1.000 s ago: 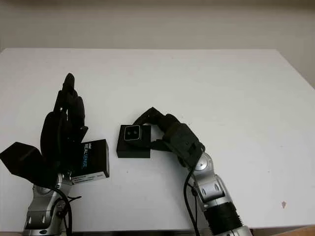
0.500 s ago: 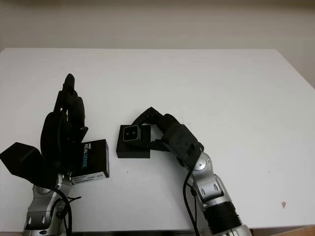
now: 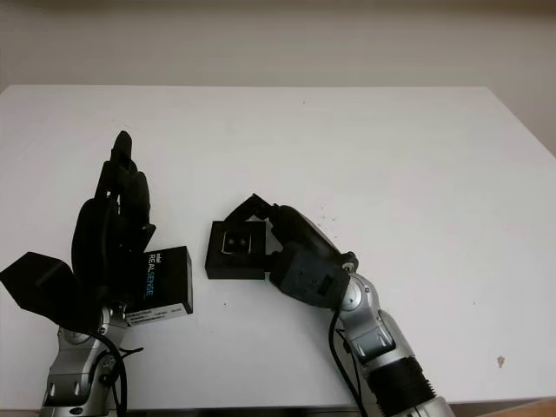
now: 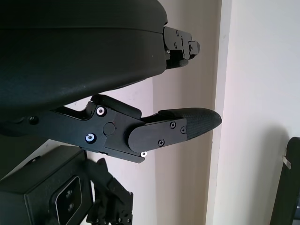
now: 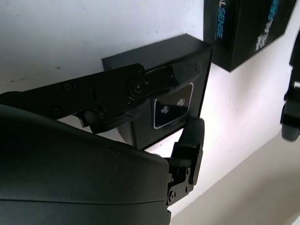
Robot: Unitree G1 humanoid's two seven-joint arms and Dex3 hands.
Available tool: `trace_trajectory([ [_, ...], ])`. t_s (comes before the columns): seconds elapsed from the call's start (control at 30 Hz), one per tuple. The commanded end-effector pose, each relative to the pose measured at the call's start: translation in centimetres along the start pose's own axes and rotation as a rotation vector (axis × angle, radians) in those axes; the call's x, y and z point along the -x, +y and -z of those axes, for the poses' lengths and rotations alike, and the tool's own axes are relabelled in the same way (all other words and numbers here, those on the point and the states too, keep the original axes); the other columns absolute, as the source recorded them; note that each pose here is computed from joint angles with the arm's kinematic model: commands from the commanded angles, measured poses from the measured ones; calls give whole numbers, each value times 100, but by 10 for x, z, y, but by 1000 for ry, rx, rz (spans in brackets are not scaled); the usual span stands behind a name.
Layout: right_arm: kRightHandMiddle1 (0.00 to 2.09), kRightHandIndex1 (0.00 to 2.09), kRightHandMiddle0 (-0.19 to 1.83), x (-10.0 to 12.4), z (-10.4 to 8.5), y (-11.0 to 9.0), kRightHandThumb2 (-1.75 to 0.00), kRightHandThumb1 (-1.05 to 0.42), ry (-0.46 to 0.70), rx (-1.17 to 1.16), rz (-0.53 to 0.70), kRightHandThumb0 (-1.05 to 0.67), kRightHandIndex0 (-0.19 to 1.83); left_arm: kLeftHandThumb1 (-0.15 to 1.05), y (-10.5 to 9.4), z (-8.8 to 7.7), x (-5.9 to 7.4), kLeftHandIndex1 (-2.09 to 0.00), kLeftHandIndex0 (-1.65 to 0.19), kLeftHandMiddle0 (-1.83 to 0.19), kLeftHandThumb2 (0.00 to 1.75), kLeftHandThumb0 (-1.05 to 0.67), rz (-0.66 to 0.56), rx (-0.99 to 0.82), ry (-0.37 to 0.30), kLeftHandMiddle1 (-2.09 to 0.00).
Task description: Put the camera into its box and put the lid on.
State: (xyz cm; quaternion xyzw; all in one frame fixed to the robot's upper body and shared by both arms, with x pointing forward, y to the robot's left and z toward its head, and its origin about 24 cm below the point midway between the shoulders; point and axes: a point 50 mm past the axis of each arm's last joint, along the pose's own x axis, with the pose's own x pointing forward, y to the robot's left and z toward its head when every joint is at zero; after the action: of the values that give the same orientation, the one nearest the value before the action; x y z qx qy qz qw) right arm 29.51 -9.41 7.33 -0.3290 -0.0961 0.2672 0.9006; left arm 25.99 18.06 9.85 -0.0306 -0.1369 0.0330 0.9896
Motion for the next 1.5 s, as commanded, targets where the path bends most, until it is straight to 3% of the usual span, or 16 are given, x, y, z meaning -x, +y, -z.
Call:
trace_trajectory([
  [0.0,71,17,6,3,-2,1,-6,-94,-15,26,-5,-53,-1,105,1,-1,1,-5,0,-1,55,-59,1,-2,-5,-5],
  [0.4,38,5,6,9,-10,-11,-5,-93,-58,22,40,-50,-8,105,1,-1,2,-6,0,-2,55,-59,-2,-5,-6,-6],
  [0.73,19,9,4,15,-19,-44,-7,-102,-120,-109,189,-57,-1,105,3,-6,4,-5,0,-2,55,-60,-5,-17,-10,-5],
  [0.93,14,8,5,17,-19,-67,-14,-105,-93,-283,268,-58,0,105,16,-20,9,-8,-5,-7,52,-57,-11,-63,-67,-7],
  [1.1,13,8,5,20,-12,-77,-16,-105,-56,-380,322,-56,2,105,35,-31,12,-22,-32,-44,40,-54,-40,-235,-118,-24],
  [1.2,13,8,4,22,-9,-82,-19,-105,-21,-395,335,-61,3,105,47,-39,14,-35,-27,-23,30,-58,35,-433,-104,-67],
  [1.23,13,8,5,23,-8,-84,-20,-105,-15,-407,345,-62,3,105,52,-43,14,-33,-24,-19,26,-59,77,-512,-98,-64],
  [1.33,14,9,8,25,-5,-90,-22,-105,-4,-436,378,-64,6,104,63,-52,16,-12,-15,-20,11,-73,212,-721,-38,-18],
  [1.47,15,9,8,27,1,-95,-26,-105,30,-482,405,-65,6,100,67,-63,17,-4,-5,-7,6,-82,384,-891,31,-3],
])
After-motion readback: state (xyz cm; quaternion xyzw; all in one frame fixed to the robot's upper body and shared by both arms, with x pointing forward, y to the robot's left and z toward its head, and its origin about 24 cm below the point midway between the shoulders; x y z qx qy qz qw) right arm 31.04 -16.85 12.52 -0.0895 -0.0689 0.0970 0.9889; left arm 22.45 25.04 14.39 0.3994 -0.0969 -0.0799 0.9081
